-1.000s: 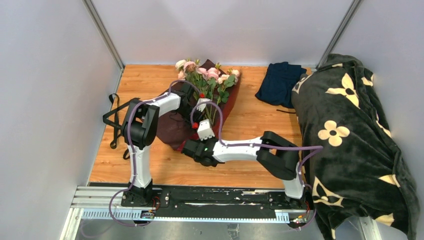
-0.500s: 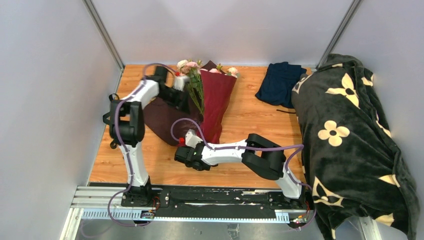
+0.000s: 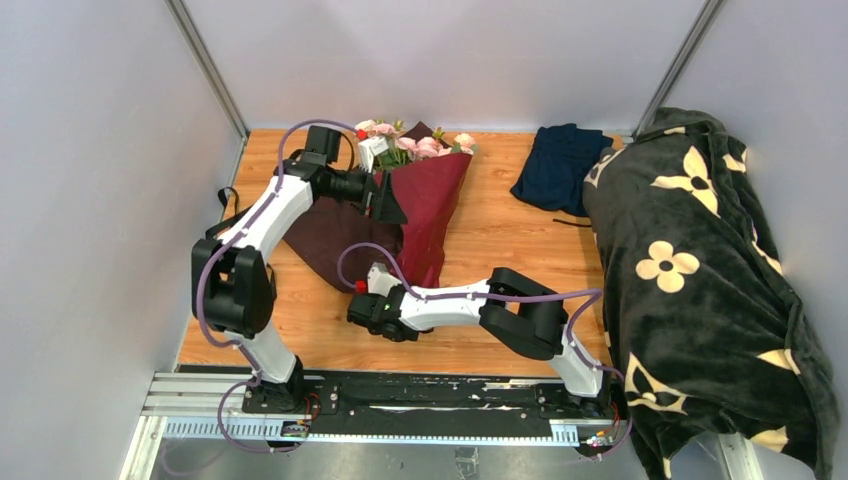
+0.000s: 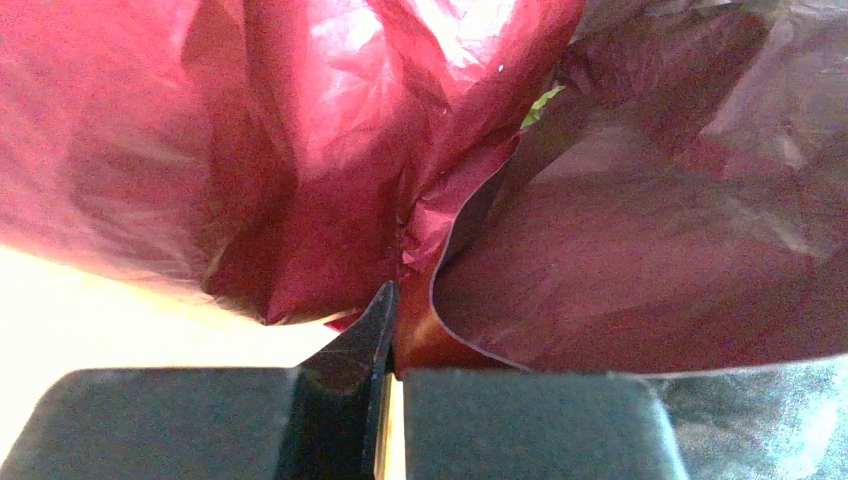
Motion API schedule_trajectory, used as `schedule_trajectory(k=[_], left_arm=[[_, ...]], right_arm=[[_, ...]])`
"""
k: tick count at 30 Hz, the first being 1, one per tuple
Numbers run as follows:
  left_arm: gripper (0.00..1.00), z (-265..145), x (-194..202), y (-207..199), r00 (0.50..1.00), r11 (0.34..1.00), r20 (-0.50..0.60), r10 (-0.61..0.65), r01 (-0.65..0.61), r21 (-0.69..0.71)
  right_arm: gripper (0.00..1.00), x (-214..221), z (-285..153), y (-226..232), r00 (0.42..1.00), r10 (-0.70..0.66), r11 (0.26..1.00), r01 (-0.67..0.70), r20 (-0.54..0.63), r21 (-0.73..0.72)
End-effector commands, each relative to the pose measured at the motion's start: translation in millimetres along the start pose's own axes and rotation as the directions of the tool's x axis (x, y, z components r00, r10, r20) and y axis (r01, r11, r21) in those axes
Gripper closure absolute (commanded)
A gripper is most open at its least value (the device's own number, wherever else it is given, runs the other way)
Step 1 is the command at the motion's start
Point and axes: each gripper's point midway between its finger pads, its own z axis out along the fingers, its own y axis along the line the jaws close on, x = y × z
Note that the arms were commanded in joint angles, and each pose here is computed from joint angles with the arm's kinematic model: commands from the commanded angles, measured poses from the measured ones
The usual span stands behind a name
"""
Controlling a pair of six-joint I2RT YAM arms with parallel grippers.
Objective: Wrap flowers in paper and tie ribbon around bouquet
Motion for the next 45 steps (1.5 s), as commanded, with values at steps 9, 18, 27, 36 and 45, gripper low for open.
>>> schedule_trajectory(k=[9,18,27,36,45], left_arm=[[0.00,38,22,20,0.979,0.981,-0.071,-0.190,0.192,0.019],[0.89,45,22,12,0.963,0.959,-0.097,-0.253,0.262,0.107],[1.00,17,51,85,0.967,0.966,-0.112,-0.229,0.211,-0.150],[1.00,29,116,148,0.934,0.929,-0.248,-0.258,0.169,-0.328],[1.00,36,133,159,0.925,0.925,-0.268,-0.268,0.169,-0.341]], right_arm=[[1.00,4,-4,8,0.997,-0.073,0.997,0.073,-0.014,-0.020],[1.00,4,-4,9,0.997,-0.076,0.997,0.076,-0.010,-0.028],[0.87,3,-9,9,0.997,-0.078,0.995,0.078,-0.003,-0.064],[0.60,-4,-37,12,0.993,-0.076,0.966,0.095,0.086,-0.239],[0.58,-23,-166,12,0.880,0.130,0.619,0.288,0.457,-0.730]])
